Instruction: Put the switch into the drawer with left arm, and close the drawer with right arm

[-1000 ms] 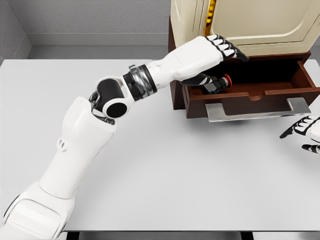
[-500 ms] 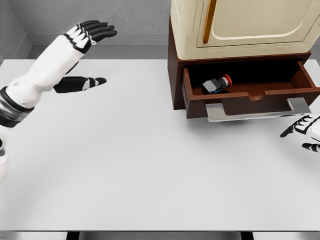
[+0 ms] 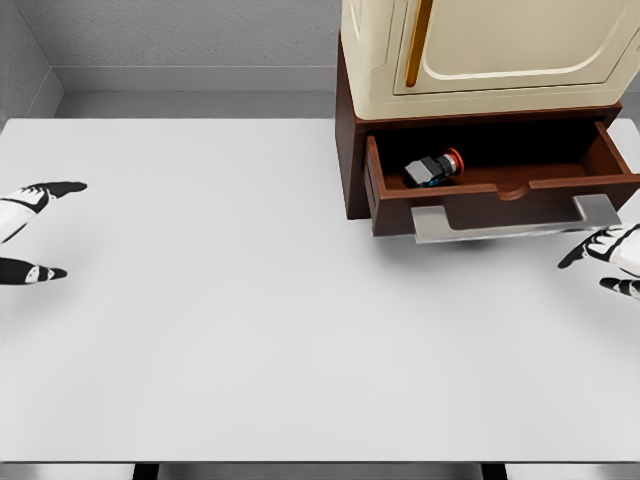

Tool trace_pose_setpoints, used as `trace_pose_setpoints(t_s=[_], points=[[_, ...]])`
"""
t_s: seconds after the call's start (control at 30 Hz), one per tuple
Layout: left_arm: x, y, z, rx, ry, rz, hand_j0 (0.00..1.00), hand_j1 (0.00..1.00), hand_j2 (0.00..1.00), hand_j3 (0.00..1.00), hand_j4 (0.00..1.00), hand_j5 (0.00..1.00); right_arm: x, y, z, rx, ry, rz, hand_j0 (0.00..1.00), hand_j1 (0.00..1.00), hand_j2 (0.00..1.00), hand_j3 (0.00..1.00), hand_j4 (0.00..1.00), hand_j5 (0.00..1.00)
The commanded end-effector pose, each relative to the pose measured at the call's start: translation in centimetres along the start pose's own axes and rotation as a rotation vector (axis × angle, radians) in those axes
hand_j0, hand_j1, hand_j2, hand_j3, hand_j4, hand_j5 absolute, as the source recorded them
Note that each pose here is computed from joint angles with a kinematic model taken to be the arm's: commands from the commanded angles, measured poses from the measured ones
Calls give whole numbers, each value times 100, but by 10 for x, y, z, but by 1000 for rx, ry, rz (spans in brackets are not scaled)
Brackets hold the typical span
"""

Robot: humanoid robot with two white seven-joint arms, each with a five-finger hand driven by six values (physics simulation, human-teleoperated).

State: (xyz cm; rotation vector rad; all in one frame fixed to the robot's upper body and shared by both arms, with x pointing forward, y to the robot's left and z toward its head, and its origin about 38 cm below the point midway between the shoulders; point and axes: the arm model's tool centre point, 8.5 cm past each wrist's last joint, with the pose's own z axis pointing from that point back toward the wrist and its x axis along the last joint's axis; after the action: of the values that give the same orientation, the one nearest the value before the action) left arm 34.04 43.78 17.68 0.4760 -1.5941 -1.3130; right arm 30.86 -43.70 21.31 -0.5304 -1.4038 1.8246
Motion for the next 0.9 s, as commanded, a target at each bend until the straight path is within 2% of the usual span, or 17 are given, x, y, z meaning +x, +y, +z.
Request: trace_pose_setpoints(t_s=[0.0, 0.13, 0.43, 0.53, 0.73, 0.87], points=[[4, 3, -1, 5, -17, 3, 100, 100, 100, 100, 100, 100, 2, -1, -2, -29, -7, -28, 67, 67, 67, 67, 67, 67], [5, 3, -1, 3, -18, 4, 100, 100, 100, 100, 100, 100, 11, -3, -20, -55, -54, -32, 67, 67, 67, 67, 67, 67], [5, -1, -3, 14, -22, 19, 100, 100, 100, 100, 100, 100, 8, -5, -21, -52, -51, -30, 66, 66, 66, 66, 66, 66], [5, -1, -3, 14, -21, 20, 100, 100, 100, 100, 100, 100, 5, -4, -18, -37, -41, -25, 64, 64, 64, 64, 64, 64], [5, -2, -3, 14, -20, 22, 100, 100, 100, 100, 100, 100, -14, 0, -5, 24, 23, 10, 70, 70, 70, 70, 70, 70], [5, -4, -5, 21, -22, 32, 100, 100, 100, 100, 100, 100, -7, -1, -7, 39, -1, 24, 73, 73, 73, 73, 73, 73]])
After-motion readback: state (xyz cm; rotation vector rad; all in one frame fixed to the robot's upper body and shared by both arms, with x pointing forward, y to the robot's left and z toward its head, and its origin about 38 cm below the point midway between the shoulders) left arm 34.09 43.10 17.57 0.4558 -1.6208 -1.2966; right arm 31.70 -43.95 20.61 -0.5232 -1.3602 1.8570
